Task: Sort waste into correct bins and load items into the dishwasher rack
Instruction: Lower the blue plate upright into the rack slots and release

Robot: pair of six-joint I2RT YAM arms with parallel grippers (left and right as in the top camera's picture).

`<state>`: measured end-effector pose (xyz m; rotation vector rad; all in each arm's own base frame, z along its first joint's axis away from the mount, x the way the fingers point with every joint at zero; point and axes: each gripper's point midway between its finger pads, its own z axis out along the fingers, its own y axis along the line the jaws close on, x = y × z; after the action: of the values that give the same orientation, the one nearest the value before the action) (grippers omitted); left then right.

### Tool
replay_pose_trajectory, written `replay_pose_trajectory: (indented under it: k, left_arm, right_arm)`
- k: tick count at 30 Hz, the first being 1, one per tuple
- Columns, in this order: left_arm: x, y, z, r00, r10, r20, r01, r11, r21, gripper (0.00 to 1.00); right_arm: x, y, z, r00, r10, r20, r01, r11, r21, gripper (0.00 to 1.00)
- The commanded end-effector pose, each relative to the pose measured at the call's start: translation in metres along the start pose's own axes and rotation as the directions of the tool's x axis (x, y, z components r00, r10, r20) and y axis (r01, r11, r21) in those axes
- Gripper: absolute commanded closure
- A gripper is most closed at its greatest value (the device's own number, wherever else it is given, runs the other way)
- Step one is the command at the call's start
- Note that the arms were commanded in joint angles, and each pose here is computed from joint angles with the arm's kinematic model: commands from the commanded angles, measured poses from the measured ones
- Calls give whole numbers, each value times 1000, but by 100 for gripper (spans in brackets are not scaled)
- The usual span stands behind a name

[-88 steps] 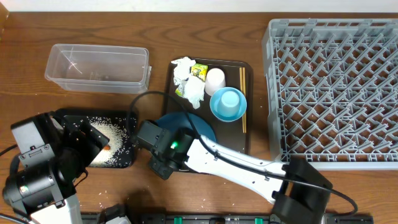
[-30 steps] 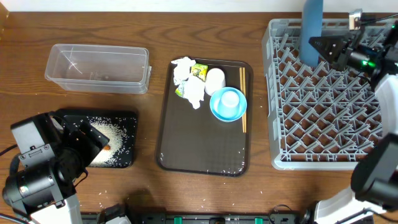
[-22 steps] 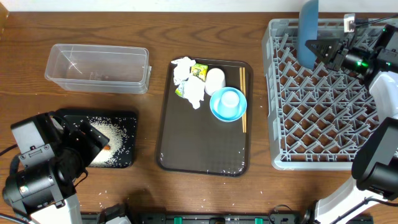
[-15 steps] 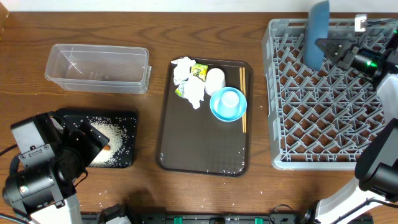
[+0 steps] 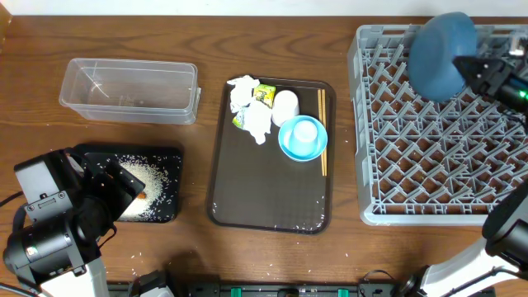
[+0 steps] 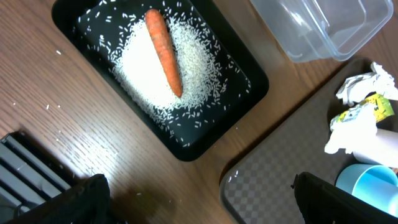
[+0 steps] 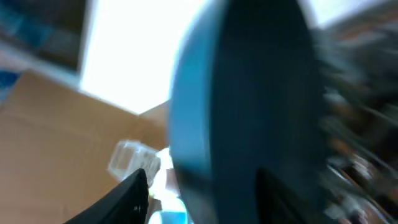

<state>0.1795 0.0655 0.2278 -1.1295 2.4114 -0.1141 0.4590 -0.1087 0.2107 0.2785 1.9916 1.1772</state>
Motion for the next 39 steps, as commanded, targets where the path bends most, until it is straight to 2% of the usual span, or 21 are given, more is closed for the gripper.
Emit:
replay_pose_trajectory:
  k: [1,5,9,13,15,19,21,22,23,26,31,39]
  left_arm:
    - [0,4,1,1000,6,-1,-6,1000,-16,4]
    - [0,4,1,1000,6,-1,-6,1000,-16,3]
    - [0,4,1,1000,6,-1,-6,1000,-16,4]
    - [0,4,1,1000,6,-1,-6,1000,-16,4]
    - [0,4,1,1000,6,-1,-6,1000,-16,4]
    - [0,4,1,1000,6,-1,-6,1000,-16,4]
    - [1,4,1,1000,6,-2,-6,1000,-16,4]
    - [0,4,1,1000,6,-1,-6,1000,-16,3]
    - [0,4,1,1000,6,-1,-6,1000,-16,4]
    - [0,4,1,1000,6,-1,-6,1000,-16,4]
    - [0,4,1,1000,6,-1,-6,1000,-16,4]
    - [0,4,1,1000,6,-1,-6,1000,-16,3]
  right_arm:
    - [-18,-2,-31,995,-52,85,32,973,230,44]
    - [-19,-1,-62,989,-87,118,23,887,461,2]
    - [-28,16,-102,973,-134,188,-17,772,636,1]
    - [-31,64,-117,952,-220,212,33,764,645,1]
    - [-29,86,-112,943,-261,206,77,774,629,8]
    - [-22,115,-79,931,-336,145,191,785,589,70]
    - [-17,117,-59,930,-352,110,221,771,597,90]
    - [-15,116,-49,929,-360,91,235,760,606,96]
    - [-11,116,-37,923,-379,59,266,744,613,99]
    - [-2,108,0,910,-414,-18,328,693,642,99]
    - [-5,75,39,906,-420,-52,341,653,676,99]
    - [-15,20,44,922,-383,-56,293,597,747,99]
